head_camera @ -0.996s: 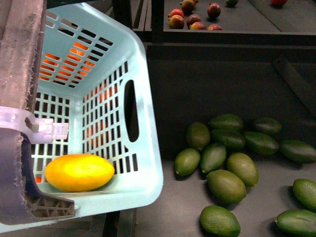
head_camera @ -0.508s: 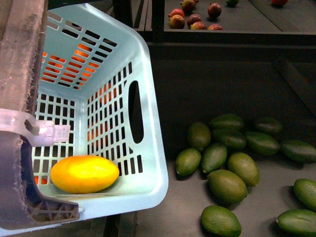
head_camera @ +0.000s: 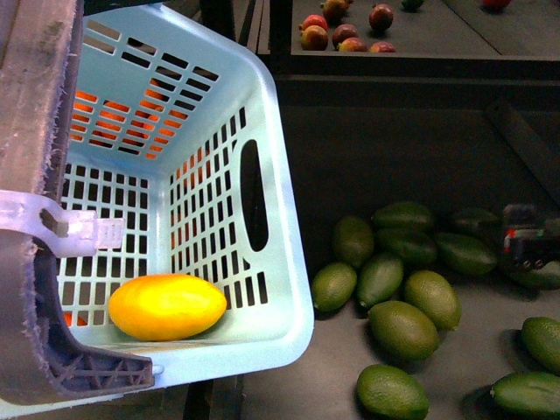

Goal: Pick mango and avocado into basket

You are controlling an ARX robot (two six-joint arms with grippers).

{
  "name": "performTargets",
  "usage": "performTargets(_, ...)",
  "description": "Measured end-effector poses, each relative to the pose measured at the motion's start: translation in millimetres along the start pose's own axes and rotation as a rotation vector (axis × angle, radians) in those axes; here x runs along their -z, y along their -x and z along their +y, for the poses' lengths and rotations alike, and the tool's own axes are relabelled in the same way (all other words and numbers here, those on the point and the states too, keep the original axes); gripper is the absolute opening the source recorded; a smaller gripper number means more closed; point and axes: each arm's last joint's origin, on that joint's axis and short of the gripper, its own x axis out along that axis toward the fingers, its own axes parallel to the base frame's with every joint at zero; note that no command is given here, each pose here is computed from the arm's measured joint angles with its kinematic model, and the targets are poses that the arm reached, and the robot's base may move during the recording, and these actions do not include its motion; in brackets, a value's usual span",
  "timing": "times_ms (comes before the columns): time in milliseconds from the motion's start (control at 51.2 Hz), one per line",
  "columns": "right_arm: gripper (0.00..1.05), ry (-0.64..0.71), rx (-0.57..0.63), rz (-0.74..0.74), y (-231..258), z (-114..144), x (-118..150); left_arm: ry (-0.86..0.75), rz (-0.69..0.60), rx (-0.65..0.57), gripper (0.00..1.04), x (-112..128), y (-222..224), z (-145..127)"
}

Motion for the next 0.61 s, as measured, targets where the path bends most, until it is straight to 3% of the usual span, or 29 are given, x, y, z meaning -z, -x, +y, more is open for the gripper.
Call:
performTargets(195,0.97,0.055,-0.081,0.103,-52,6,31,0.0,-0.001,-0.002,0.07,0,0,0)
performTargets(605,0.97,0.076,-0.132,0.157,-94,13,65,0.0,0.0,0.0,0.07,0,0,0)
